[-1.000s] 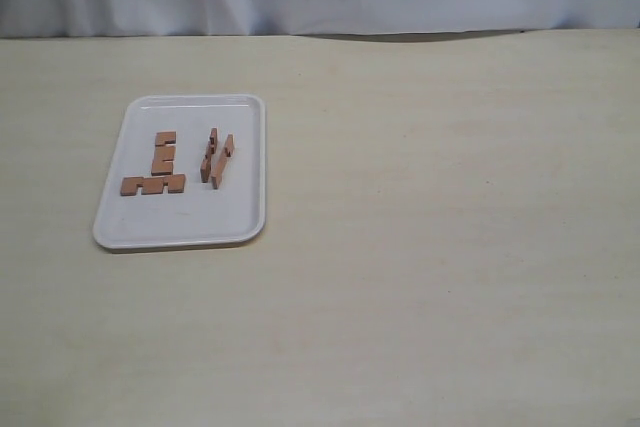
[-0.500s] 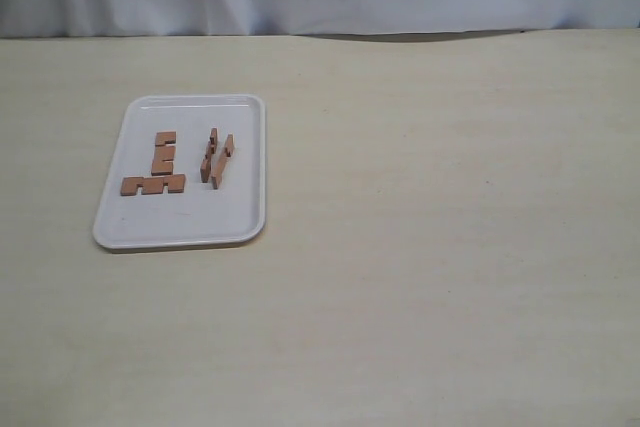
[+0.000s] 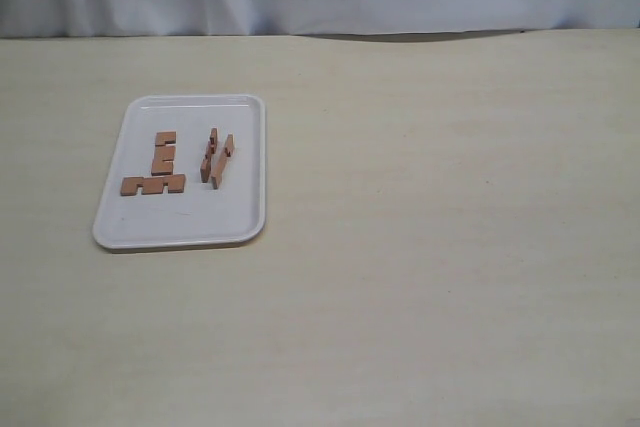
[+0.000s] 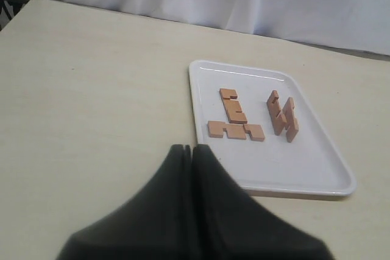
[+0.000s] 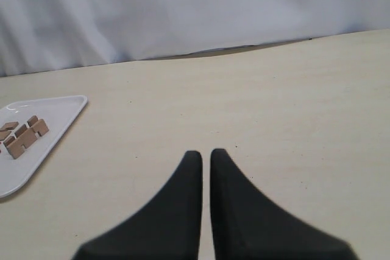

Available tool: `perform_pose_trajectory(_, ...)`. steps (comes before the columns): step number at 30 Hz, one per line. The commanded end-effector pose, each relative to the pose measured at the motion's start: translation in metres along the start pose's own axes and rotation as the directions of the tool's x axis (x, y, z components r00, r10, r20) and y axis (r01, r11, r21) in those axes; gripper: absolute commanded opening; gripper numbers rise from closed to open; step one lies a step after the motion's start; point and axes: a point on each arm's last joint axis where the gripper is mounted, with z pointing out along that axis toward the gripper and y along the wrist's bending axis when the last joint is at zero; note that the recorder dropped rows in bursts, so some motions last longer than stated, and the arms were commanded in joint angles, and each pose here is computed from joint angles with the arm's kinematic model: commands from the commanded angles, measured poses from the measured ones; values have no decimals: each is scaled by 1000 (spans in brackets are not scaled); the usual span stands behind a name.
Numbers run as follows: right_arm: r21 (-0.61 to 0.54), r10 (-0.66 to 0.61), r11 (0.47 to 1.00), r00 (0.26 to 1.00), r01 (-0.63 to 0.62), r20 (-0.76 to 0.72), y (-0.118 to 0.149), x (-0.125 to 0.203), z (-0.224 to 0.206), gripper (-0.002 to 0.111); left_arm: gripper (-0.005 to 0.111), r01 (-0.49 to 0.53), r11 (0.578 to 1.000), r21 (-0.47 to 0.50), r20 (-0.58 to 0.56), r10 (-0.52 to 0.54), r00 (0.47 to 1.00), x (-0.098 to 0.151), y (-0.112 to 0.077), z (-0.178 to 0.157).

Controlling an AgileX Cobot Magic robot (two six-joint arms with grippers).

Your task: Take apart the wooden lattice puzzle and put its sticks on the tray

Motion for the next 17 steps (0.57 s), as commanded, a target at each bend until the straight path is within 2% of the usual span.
perform_pose_trajectory(1,-1,-3,1000,1000,3,2,0,1,0,5,0,2,1000,-2,2,-2,1000,0,0,0)
perform_pose_trajectory(17,-1,-3,1000,1000,3,2,0,1,0,5,0,2,1000,-1,8,-2,1000,0,0,0)
